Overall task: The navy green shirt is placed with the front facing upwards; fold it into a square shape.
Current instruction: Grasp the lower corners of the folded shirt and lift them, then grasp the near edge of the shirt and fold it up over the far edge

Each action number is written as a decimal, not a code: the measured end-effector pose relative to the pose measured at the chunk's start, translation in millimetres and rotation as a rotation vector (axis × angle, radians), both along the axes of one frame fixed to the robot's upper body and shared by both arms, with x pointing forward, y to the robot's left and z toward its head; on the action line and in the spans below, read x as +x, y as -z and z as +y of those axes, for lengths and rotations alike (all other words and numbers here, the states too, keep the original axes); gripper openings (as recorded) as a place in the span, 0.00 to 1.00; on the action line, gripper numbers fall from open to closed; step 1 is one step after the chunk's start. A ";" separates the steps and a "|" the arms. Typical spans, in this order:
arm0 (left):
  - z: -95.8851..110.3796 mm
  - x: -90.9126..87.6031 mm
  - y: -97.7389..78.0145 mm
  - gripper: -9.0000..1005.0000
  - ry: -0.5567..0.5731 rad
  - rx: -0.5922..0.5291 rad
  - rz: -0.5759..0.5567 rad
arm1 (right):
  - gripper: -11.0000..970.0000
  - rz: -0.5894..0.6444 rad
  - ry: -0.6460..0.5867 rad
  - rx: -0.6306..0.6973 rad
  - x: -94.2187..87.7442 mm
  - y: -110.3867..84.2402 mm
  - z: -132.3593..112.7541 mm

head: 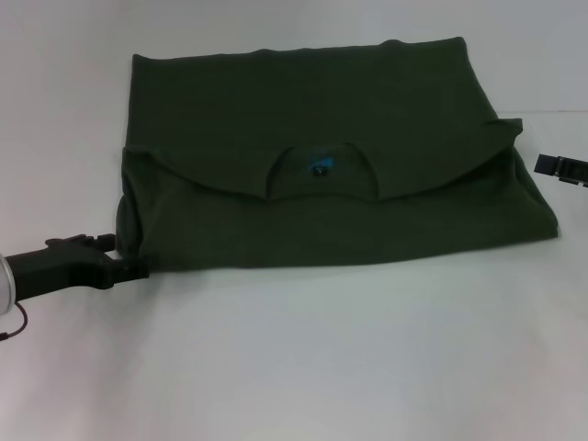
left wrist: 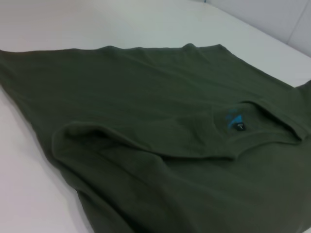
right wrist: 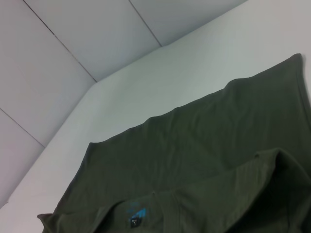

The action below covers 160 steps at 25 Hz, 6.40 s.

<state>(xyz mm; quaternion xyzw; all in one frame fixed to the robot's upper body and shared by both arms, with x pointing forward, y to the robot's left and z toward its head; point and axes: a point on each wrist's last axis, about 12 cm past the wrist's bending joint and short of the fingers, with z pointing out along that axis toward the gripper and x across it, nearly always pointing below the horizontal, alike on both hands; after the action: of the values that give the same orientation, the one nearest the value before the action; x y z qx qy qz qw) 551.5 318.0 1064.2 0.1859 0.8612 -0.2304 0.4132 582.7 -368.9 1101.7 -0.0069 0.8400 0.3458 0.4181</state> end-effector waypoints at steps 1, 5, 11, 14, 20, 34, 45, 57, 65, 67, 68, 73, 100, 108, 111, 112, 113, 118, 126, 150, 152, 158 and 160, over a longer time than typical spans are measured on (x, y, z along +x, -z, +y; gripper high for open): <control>-0.8 0.4 0.2 0.83 0.003 0.004 0.000 | 0.74 0.000 0.000 0.001 0.0 0.1 0.4; -2.9 1.2 2.1 0.87 0.021 0.036 0.005 | 0.74 0.000 0.005 0.006 -0.6 0.7 0.2; -8.1 2.0 7.0 0.88 0.043 0.071 0.011 | 0.74 0.007 0.024 0.020 -5.4 4.8 -2.8; -12.1 3.2 7.2 0.88 0.063 0.078 0.011 | 0.74 0.011 0.027 0.022 -7.0 6.2 -3.5; -19.8 5.6 8.1 0.88 0.096 0.089 0.015 | 0.74 0.014 0.029 0.022 -8.5 7.4 -4.3; -24.7 9.1 8.6 0.71 0.119 0.138 0.014 | 0.73 0.017 0.050 0.017 -12.3 9.5 -9.6; -25.7 13.6 6.2 0.43 0.111 0.146 0.002 | 0.73 0.031 0.077 0.003 -17.6 14.7 -16.7; -23.0 14.9 2.9 0.05 0.106 0.148 -0.007 | 0.73 0.128 0.058 -0.147 2.7 16.7 -7.9; -24.7 18.7 -1.2 0.04 0.099 0.136 -0.020 | 0.73 0.145 0.075 -0.245 23.4 17.8 7.0; -24.7 19.9 -2.2 0.04 0.096 0.134 -0.022 | 0.73 0.149 0.070 -0.259 26.1 19.6 12.5; -24.8 20.3 -2.6 0.04 0.096 0.134 -0.023 | 0.73 0.152 0.067 -0.265 27.3 20.9 15.8; -25.2 22.3 -4.2 0.04 0.096 0.135 -0.027 | 0.73 0.153 0.051 -0.285 30.0 25.4 28.0; -15.8 5.5 -11.6 0.04 0.090 0.039 0.039 | 0.05 0.112 0.013 -0.179 -9.7 33.9 5.3; 14.8 -31.6 -19.4 0.04 0.074 -0.097 0.088 | 0.06 0.082 -0.037 -0.074 -64.1 38.6 -16.0; 23.2 -50.0 -20.9 0.04 0.089 -0.158 0.109 | 0.06 0.065 -0.058 -0.038 -86.8 39.7 -23.7; 24.9 -55.2 -21.4 0.04 0.098 -0.176 0.115 | 0.06 0.056 -0.068 -0.028 -94.7 39.5 -26.2; 26.4 -61.0 -21.4 0.04 0.109 -0.194 0.125 | 0.06 0.047 -0.073 -0.021 -102.5 39.4 -29.2; 28.9 -85.6 -22.1 0.04 0.170 -0.260 0.171 | 0.06 0.013 -0.112 -0.006 -139.0 41.0 -40.7; 31.9 -110.6 -22.1 0.04 0.220 -0.326 0.225 | 0.06 0.002 -0.152 -0.029 -187.7 50.9 -48.9; 31.9 -34.4 -56.3 0.04 0.185 -0.264 0.141 | 0.07 -0.131 -0.056 -0.011 -132.8 14.2 -66.5; 25.8 -8.5 -63.8 0.04 0.166 -0.248 0.114 | 0.07 -0.147 -0.043 -0.033 -109.1 8.3 -64.2; 4.5 54.6 -74.5 0.04 0.058 -0.145 0.047 | 0.07 -0.163 0.025 -0.107 -42.6 -1.5 -49.7; -2.4 68.6 -74.6 0.04 0.021 -0.102 0.023 | 0.07 -0.162 0.041 -0.126 -24.2 -0.9 -40.5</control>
<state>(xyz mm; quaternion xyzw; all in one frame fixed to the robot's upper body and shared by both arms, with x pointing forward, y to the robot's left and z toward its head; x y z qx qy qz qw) 620.1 315.6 1138.8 0.1708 0.8509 -0.2806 0.4100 558.5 -409.4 1102.5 -0.0439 0.8235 0.2818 0.4905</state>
